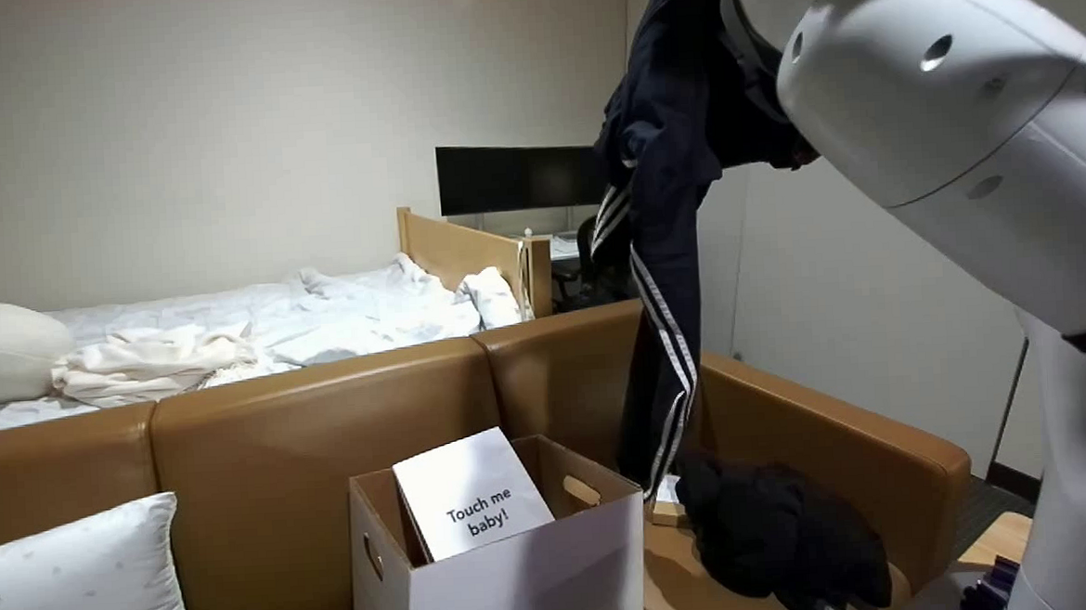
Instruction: Put the jersey in the box
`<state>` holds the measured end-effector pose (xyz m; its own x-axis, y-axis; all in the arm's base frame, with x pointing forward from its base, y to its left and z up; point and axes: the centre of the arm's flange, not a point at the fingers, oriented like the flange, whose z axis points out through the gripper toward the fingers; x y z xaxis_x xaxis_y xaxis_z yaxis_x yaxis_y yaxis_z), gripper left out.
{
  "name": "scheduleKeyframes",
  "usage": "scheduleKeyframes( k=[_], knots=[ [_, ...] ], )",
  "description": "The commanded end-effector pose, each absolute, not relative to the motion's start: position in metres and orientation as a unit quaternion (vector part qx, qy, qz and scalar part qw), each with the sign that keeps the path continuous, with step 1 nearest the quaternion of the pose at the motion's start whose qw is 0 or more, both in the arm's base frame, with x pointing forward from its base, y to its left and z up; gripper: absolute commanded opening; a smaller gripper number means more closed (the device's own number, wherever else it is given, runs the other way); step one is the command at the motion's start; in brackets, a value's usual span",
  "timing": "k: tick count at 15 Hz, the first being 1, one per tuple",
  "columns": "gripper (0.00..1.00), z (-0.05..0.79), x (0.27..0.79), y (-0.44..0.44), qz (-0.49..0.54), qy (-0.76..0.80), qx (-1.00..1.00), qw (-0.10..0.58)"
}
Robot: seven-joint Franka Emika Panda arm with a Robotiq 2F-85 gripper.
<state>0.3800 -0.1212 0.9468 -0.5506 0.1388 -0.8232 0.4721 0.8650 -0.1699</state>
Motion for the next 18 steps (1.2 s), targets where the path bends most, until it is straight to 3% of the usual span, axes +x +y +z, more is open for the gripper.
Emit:
scheduleKeyframes(
  k=[1,9,14,17,18],
  knots=[
    [0.01,0.967,0.38,-0.048,-0.098,0.863,0.192,0.456],
    [0.01,0.897,0.389,-0.094,0.012,0.843,0.266,0.467],
    [0.01,0.84,0.356,-0.13,0.074,0.82,0.305,0.478],
    [0.01,0.821,0.348,-0.138,0.035,0.817,0.239,0.524],
    [0.02,0.788,0.328,-0.187,0.049,0.832,0.268,0.483]
  ],
)
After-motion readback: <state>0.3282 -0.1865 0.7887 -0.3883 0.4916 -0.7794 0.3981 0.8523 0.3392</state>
